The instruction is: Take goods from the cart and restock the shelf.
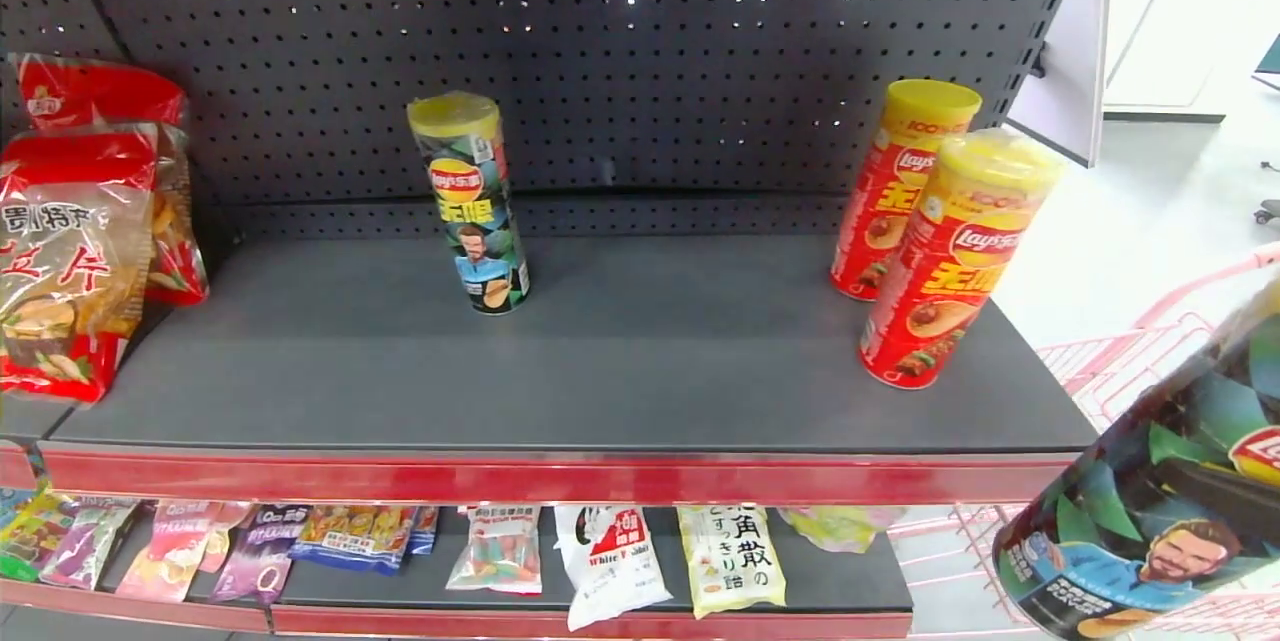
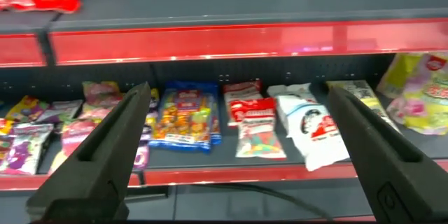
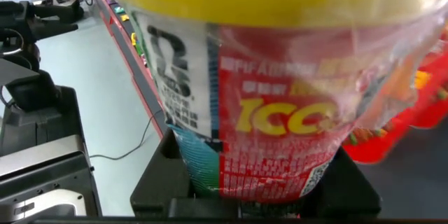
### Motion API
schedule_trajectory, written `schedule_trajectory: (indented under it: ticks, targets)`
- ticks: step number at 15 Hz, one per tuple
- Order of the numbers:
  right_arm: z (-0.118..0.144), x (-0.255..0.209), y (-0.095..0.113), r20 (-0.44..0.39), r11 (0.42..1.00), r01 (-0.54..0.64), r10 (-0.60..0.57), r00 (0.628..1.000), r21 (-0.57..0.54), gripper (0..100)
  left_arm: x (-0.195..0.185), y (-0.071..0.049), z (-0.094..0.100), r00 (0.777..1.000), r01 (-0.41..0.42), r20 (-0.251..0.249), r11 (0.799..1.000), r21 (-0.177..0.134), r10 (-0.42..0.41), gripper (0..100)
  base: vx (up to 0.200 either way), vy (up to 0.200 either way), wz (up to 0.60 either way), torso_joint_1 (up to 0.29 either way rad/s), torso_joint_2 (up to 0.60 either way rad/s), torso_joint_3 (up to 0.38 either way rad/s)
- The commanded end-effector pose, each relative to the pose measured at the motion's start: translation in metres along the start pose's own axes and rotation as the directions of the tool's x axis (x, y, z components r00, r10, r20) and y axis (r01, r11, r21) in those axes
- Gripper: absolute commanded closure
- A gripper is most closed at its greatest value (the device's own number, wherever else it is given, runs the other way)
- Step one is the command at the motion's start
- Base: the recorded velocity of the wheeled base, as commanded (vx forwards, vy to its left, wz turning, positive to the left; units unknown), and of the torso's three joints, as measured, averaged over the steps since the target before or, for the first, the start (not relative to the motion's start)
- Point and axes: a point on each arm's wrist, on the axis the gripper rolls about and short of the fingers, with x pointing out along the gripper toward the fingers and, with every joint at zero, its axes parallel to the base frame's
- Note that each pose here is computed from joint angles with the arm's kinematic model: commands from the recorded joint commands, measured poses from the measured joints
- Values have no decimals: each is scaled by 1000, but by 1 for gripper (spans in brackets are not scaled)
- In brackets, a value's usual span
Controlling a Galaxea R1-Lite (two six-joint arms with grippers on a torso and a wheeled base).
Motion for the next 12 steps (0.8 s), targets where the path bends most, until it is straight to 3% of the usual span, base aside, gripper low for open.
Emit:
schedule_trajectory:
  ticks: [1,12]
  targets:
    - [0,-1,1,2,1000,0,0,1000,-3,100,0,0,0,1000,0,-1,1000,0,0,0,0,200,0,-2,2,2]
    - [-2,-2,3,0,1000,0,0,1000,-1,100,0,0,0,1000,0,-1,1000,0,0,0,0,200,0,2,3,1]
